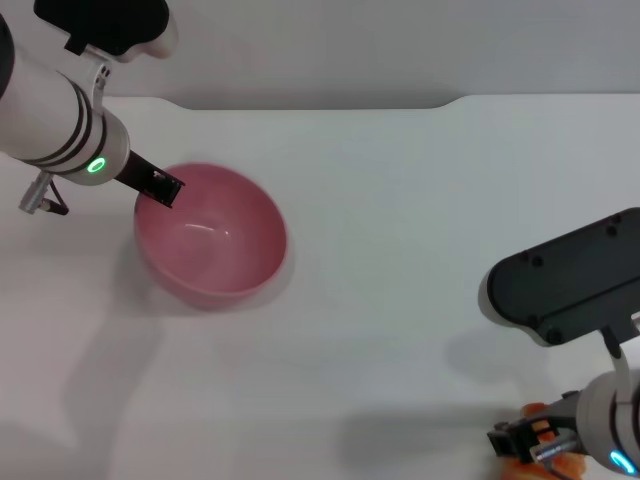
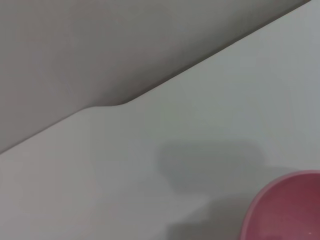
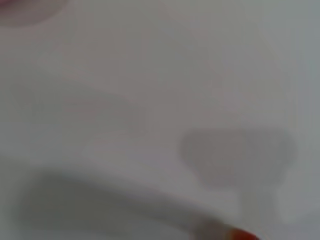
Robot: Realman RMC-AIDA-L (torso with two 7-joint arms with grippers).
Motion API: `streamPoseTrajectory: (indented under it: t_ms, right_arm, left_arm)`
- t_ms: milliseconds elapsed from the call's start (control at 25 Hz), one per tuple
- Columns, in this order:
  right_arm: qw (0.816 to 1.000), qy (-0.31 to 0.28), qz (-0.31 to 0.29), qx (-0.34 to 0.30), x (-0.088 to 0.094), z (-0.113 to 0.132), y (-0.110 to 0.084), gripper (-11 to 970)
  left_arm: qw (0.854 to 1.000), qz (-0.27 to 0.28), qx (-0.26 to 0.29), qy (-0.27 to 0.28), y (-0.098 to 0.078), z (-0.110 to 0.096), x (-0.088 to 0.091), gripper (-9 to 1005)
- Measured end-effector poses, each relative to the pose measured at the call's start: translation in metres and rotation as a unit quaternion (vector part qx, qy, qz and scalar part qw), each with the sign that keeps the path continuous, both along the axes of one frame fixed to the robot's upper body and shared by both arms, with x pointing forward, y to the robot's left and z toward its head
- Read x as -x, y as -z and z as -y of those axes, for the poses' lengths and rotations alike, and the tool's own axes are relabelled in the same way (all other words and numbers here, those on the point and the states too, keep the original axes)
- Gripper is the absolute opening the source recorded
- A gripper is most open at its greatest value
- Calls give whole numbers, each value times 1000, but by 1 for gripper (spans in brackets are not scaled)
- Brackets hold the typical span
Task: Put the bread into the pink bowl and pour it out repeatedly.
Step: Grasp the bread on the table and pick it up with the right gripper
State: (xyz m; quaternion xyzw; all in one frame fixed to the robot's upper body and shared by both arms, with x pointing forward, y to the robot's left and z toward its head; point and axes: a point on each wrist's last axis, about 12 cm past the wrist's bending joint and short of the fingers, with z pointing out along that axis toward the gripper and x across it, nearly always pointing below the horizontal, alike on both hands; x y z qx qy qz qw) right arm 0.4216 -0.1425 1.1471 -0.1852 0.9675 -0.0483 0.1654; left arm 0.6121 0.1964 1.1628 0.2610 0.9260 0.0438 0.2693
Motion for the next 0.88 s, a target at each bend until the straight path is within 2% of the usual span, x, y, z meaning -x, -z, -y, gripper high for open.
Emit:
streamPoseTrajectory:
  t_ms: [480, 880]
  right_arm:
    - [1000, -5, -12, 8, 5, -3, 6, 754]
    - [999, 10, -27, 29, 6, 3, 12, 753]
  left_arm:
    - [1000, -1, 11, 14, -4, 9, 0, 46]
    - [1000, 0, 11, 16, -3, 9, -1, 46]
